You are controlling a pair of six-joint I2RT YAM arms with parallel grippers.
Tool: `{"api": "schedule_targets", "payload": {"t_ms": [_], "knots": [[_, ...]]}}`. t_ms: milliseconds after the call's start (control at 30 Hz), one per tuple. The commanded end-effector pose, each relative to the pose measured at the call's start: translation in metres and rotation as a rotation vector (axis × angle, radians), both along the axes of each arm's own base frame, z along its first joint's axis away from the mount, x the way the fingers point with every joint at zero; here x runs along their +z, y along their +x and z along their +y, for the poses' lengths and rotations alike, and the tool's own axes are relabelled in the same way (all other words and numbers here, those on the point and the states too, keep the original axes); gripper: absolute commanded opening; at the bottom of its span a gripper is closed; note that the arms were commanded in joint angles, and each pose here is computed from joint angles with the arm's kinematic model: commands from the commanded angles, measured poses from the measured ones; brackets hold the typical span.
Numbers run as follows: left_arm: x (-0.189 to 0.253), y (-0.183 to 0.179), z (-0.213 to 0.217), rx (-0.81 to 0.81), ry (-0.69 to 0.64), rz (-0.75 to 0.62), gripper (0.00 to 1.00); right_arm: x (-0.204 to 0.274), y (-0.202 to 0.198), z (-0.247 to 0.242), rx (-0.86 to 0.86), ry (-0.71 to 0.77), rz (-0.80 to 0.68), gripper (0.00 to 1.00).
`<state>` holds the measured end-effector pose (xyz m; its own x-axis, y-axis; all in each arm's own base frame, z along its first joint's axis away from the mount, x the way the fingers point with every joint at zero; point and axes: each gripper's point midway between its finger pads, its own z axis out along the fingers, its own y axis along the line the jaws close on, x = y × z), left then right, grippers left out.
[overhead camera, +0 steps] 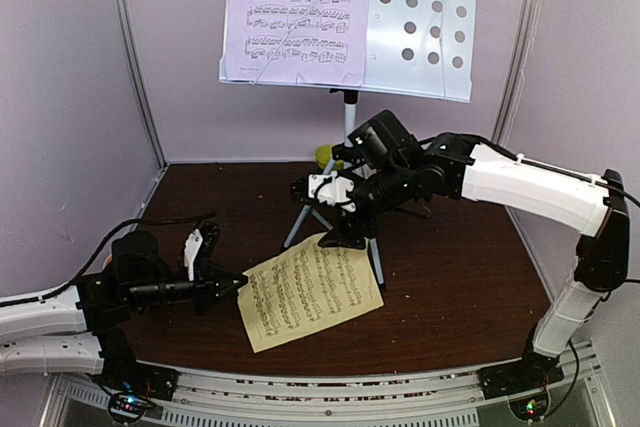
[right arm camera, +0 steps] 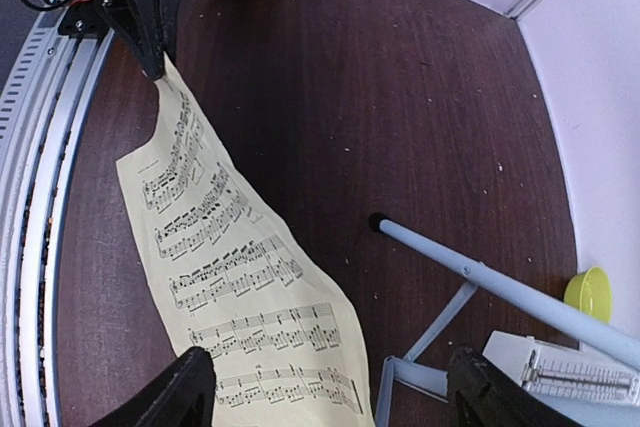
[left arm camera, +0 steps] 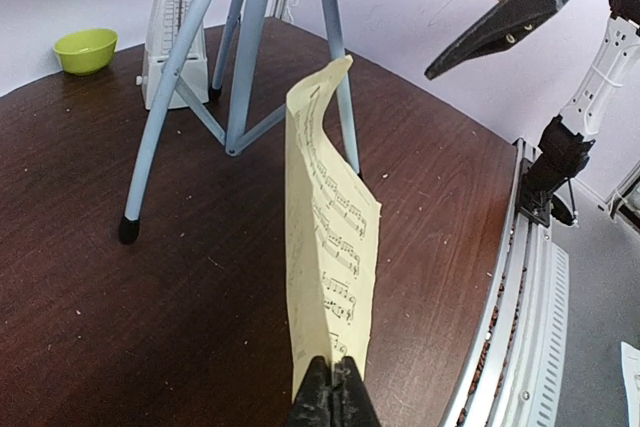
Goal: Set up the instrument practice props
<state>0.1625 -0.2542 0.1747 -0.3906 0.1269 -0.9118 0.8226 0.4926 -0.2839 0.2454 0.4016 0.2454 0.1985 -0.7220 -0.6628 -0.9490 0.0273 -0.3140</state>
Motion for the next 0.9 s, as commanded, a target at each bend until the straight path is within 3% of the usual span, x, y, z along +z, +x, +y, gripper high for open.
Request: {"api": "schedule_targets", "payload": {"t_ms": [0, 200, 567, 767, 867], "knots": [[0.025, -0.001, -0.006, -0.027, -0.060, -0.065, 0.00, -0.016, -0.016, 0.022, 0.109, -0.094, 0.009, 0.80], [0.028, -0.004, -0.008, -0.038, -0.069, -0.068, 0.00, -0.039, -0.009, 0.041, 0.122, -0.191, -0.067, 0.78], [0.043, -0.016, -0.017, -0.112, -0.016, -0.111, 0.00, -0.055, -0.008, 0.065, 0.209, -0.236, -0.170, 0.73], [0.052, -0.018, -0.015, -0.149, 0.073, -0.162, 0.00, -0.054, -0.021, 0.072, 0.255, -0.240, -0.175, 0.58], [0.061, -0.018, -0.013, -0.152, 0.090, -0.185, 0.00, -0.055, -0.025, 0.071, 0.248, -0.251, -0.182, 0.40]]}}
